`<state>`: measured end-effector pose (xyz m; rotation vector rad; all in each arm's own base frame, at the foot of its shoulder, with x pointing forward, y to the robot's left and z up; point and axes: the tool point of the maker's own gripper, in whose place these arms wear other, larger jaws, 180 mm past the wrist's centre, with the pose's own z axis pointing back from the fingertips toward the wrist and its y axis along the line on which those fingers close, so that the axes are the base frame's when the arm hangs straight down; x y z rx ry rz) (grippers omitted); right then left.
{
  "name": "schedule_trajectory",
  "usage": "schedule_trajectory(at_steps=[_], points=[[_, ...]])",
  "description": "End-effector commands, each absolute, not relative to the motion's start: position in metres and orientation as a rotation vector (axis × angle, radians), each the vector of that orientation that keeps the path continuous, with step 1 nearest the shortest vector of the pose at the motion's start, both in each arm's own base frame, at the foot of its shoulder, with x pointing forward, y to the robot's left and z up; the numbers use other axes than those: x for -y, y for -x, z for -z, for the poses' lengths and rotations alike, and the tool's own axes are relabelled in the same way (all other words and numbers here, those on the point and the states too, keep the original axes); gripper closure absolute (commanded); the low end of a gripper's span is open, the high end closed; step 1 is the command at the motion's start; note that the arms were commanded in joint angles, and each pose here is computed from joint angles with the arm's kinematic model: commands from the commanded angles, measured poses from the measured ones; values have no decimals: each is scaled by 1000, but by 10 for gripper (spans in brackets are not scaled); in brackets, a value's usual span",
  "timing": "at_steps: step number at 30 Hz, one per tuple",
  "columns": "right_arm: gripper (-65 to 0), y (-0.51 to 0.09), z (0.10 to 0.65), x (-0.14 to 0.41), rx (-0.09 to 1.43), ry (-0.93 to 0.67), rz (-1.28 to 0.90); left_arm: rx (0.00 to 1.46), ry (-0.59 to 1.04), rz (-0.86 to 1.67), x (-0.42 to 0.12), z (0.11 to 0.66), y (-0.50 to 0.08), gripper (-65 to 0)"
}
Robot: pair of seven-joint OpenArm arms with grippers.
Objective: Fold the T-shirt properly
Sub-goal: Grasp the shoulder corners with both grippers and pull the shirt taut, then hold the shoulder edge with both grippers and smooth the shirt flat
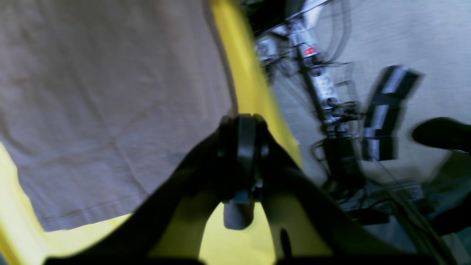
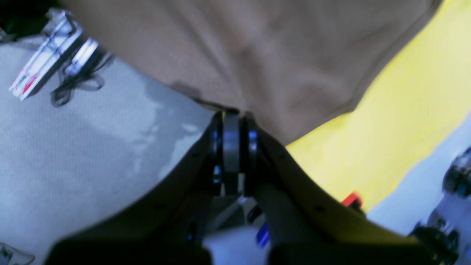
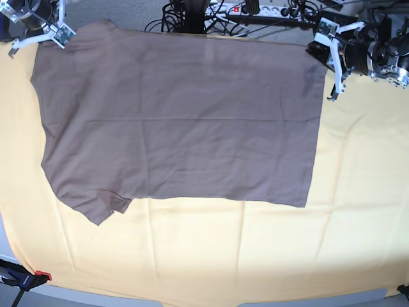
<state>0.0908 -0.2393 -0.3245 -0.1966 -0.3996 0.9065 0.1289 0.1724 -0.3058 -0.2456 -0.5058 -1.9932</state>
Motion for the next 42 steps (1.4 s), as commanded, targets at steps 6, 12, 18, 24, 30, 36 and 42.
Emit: schedule_trajectory(at_steps=[6, 12, 18, 24, 30, 36, 42], points=[[0, -142, 301, 228, 594, 235, -941, 617, 36, 1932, -164, 306, -168, 0], [0, -175, 298, 228, 700, 188, -899, 742, -205, 1789, -158, 303, -211, 0], [0, -200, 307, 241, 721, 134, -830, 868, -295, 1739, -145, 296, -231, 0], [0, -216, 316, 250, 733, 56, -760, 843, -299, 1708, -151, 310, -236, 0], [0, -226, 322, 260, 736, 26, -717, 812, -347, 1692, -160, 320, -244, 0], [0, -238, 323, 270, 751, 37, -690, 942, -428, 1584, -159, 302, -263, 0], [0, -241, 319, 267, 781, 31, -685, 961, -438, 1566, -159, 299, -265, 0]])
